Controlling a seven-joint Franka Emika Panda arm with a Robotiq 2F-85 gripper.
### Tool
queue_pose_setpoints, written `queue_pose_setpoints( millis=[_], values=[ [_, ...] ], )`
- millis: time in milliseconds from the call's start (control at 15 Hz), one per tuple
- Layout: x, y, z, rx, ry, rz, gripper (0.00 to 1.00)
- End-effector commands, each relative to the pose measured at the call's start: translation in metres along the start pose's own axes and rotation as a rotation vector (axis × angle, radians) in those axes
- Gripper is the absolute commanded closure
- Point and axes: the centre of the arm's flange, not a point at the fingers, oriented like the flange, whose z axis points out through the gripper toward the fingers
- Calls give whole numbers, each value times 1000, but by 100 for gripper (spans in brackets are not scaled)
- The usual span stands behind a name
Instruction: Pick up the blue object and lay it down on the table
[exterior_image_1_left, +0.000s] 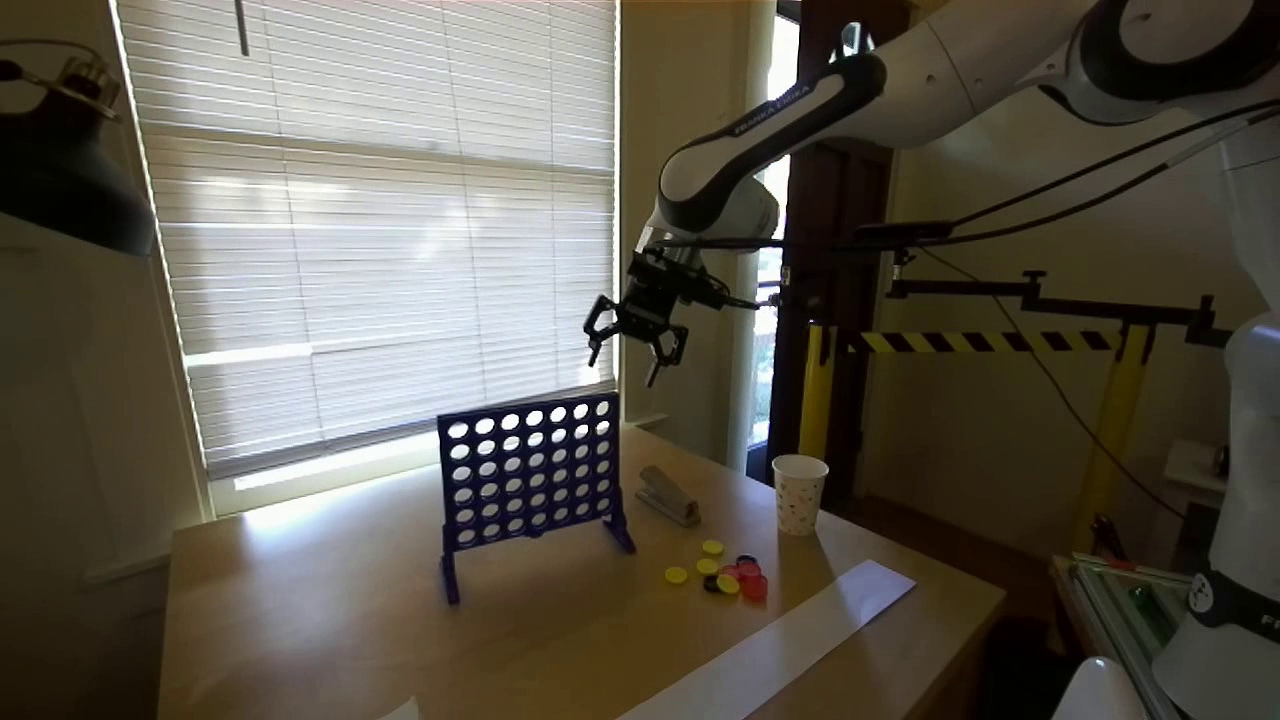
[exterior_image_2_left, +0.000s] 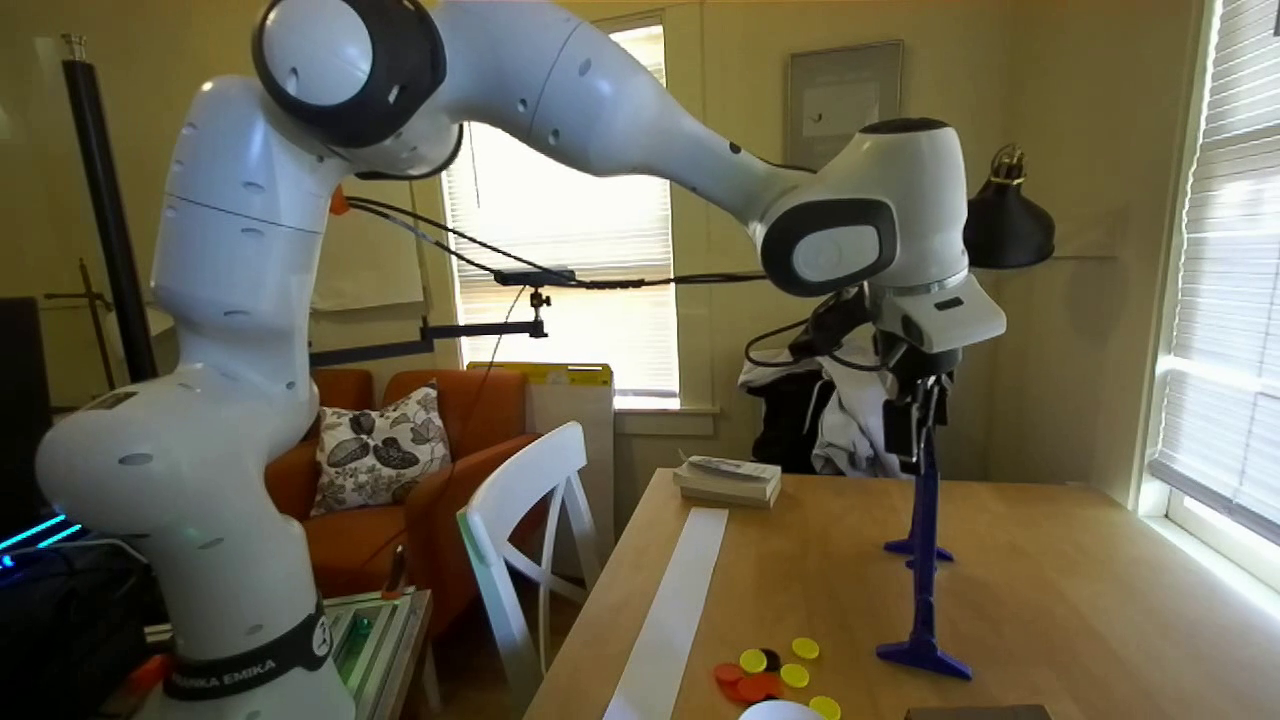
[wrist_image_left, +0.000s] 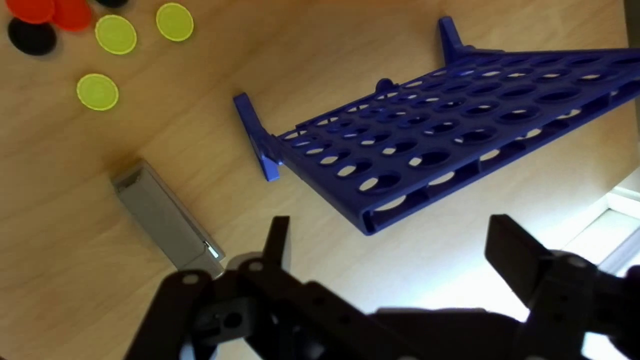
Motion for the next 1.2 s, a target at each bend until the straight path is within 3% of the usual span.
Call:
queue_pose_setpoints(
  millis=[0, 333, 933, 1133],
  values=[
    [8, -2, 5, 9, -15, 81, 0],
    [19, -3, 14, 96, -41, 210, 0],
    [40, 17, 32, 105, -88, 334, 0],
    [47, 26, 44, 112, -142, 356, 0]
  ],
)
